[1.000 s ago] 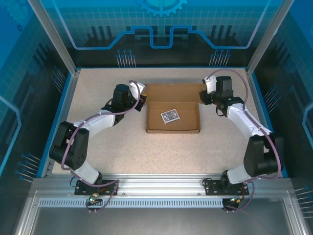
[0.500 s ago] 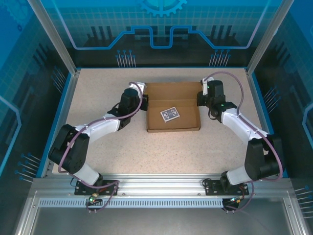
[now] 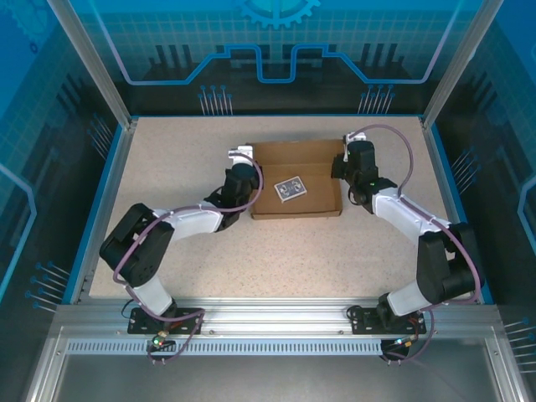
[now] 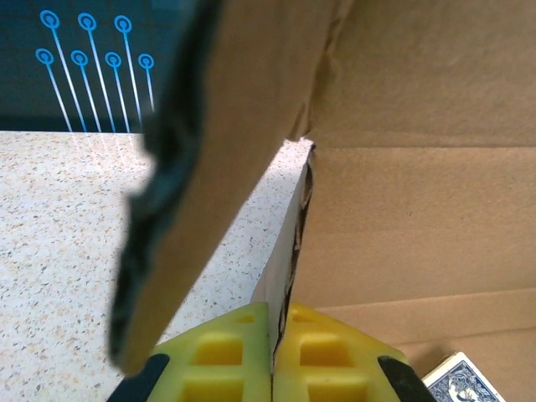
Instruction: Fold the paper box
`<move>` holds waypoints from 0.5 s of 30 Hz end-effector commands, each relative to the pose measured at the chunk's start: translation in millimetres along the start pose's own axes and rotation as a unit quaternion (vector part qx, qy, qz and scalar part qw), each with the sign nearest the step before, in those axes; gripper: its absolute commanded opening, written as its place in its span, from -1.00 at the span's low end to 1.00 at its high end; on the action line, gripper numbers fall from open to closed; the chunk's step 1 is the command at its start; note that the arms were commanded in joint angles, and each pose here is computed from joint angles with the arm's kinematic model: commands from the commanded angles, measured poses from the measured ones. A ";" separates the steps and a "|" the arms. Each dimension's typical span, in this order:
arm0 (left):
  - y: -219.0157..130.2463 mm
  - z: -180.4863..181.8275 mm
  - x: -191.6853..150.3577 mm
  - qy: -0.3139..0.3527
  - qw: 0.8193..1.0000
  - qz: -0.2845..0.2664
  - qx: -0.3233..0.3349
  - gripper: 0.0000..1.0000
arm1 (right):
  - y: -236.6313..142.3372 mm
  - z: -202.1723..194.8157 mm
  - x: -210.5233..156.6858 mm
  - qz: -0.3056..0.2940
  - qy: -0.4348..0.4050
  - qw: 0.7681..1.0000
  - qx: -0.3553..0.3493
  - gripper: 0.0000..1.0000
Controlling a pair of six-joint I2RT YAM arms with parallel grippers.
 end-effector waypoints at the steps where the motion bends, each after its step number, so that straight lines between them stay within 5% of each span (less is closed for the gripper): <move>1: -6.8 -4.0 7.5 -0.028 0.998 -0.053 0.016 -0.90 | -0.4 7.8 -1.3 -0.025 0.026 0.999 0.011 -1.00; 15: -38.2 -20.8 -49.1 0.016 0.998 -0.059 -0.004 -0.82 | -12.4 0.6 -49.9 -0.041 0.010 0.999 0.022 -1.00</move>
Point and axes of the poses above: each hand's point on the last joint's axis, 136 mm out from that joint toward the fingers, its own y axis out along the fingers, its own z axis along the line the jaws close on, x = y × z, the point moved 4 cm from there along -y, back along the fingers, and after that the axes turned 2 degrees about y, right-handed, at the moved point
